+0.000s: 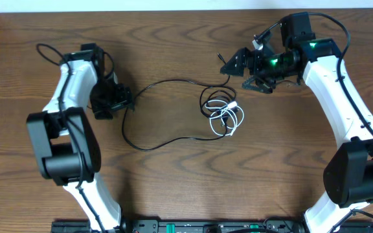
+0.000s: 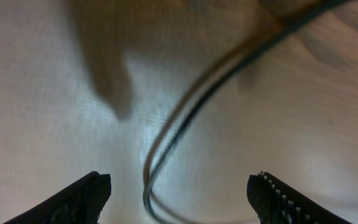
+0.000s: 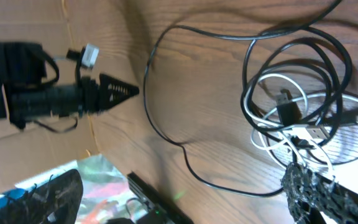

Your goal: Untangle cables

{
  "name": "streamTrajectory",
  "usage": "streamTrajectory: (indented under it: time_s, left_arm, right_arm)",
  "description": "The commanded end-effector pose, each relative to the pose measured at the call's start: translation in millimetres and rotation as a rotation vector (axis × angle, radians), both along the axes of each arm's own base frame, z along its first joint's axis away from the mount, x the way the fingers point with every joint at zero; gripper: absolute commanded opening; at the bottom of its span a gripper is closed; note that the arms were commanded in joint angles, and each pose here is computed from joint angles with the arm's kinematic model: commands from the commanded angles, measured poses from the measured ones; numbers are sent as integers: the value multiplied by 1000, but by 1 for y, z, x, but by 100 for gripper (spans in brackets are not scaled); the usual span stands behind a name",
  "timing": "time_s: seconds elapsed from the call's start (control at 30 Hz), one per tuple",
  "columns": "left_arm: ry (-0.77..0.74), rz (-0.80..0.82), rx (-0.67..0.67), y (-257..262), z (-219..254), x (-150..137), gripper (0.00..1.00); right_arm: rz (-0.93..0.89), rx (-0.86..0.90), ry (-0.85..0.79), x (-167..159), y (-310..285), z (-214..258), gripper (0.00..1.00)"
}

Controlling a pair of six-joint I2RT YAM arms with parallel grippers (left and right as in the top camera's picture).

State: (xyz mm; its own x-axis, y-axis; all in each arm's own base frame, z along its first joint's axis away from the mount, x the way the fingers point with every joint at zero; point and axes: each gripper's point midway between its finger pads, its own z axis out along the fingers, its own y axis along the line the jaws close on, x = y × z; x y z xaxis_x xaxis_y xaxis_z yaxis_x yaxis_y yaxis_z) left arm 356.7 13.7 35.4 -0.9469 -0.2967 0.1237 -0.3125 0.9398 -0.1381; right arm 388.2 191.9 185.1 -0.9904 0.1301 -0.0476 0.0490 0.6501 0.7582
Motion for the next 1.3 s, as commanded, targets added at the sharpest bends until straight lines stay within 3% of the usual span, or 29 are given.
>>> streamTrajectory:
  time_s: [0.0, 0.27, 0.73, 0.8, 0.83, 0.93, 1.07, 1.27]
  left_arm:
    - [20, -38, 89, 13, -13, 2, 76]
    - [32, -53, 87, 8, -20, 1, 57]
    - [24, -107, 129, -3, -45, -6, 56]
    - [18, -106, 131, -3, -45, -4, 33]
    - [16, -106, 130, -3, -45, -4, 11]
    - [10, -102, 131, -3, -40, -4, 7]
    - [-64, -87, 101, -9, -2, 7, 7]
    - [-385, -90, -77, -42, 112, 33, 8]
  right_arm:
    - [53, 3, -49, -3, -1, 3, 99]
    - [51, 5, -56, -1, -1, 3, 99]
    - [52, 5, -56, -1, -1, 3, 99]
    - [52, 4, -56, -1, -1, 3, 99]
    - [52, 4, -56, -1, -1, 3, 99]
    - [52, 4, -55, -1, -1, 3, 99]
    - [52, 4, -52, -2, -1, 3, 99]
    - [53, 3, -47, -3, -1, 3, 99]
